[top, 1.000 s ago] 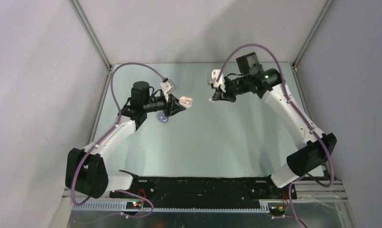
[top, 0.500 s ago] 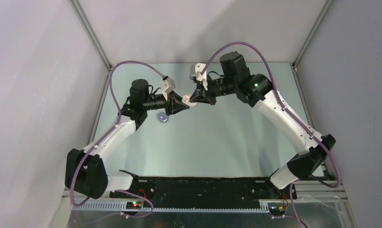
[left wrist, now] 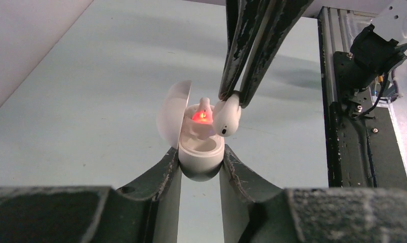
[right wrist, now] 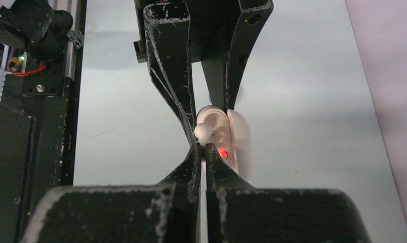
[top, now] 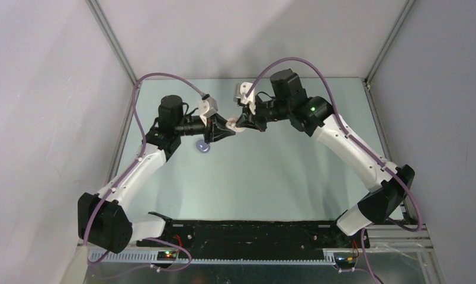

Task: Insert the wireless bluetooth earbuds into the charging case
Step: Place the earbud in the charging case.

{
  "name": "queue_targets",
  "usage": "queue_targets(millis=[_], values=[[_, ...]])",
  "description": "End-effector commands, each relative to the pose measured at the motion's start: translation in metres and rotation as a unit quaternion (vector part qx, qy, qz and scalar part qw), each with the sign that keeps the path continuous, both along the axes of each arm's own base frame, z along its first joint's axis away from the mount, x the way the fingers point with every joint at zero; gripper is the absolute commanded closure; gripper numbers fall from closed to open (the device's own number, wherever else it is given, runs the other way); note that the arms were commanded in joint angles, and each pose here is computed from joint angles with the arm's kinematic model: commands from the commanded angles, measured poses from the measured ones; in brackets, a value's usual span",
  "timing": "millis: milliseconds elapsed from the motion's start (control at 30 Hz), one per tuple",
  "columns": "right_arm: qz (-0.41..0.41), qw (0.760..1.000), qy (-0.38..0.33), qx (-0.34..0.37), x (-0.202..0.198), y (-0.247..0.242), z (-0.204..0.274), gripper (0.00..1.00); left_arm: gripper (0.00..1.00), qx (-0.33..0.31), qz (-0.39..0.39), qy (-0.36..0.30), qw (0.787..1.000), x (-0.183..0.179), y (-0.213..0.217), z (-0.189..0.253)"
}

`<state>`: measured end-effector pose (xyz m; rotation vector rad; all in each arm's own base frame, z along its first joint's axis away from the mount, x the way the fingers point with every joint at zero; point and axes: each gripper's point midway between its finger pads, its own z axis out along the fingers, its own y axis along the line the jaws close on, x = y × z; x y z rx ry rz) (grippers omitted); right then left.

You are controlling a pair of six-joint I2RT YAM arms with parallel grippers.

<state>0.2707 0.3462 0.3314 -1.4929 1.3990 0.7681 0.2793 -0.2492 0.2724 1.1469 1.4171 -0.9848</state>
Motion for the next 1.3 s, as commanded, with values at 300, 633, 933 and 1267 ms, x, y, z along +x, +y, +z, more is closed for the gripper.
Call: queue_targets(millis=[300, 633, 933, 1267], values=[[-0.008, 0.999, -0.051, 0.012, 0.014, 0.007, 0.004, 1.0, 1.0, -0.007, -0.017, -0.031, 0.999, -0.006, -0.003, 0.022], [0.01, 0.999, -0.045, 0.009, 0.008, 0.014, -0.004, 1.0, 1.0, -0.004, -0.018, -0.032, 0.999, -0.005, -0.003, 0.022], [0.021, 0.999, -0.041, -0.007, 0.005, 0.018, -0.017, 1.0, 1.0, -0.005, -0.018, -0.033, 0.999, -0.005, -0.004, 0.022], [0.017, 0.999, -0.047, -0.006, 0.005, 0.023, -0.015, 0.88, 1.0, -0.005, -0.016, -0.031, 0.999, -0.004, -0.004, 0.022]])
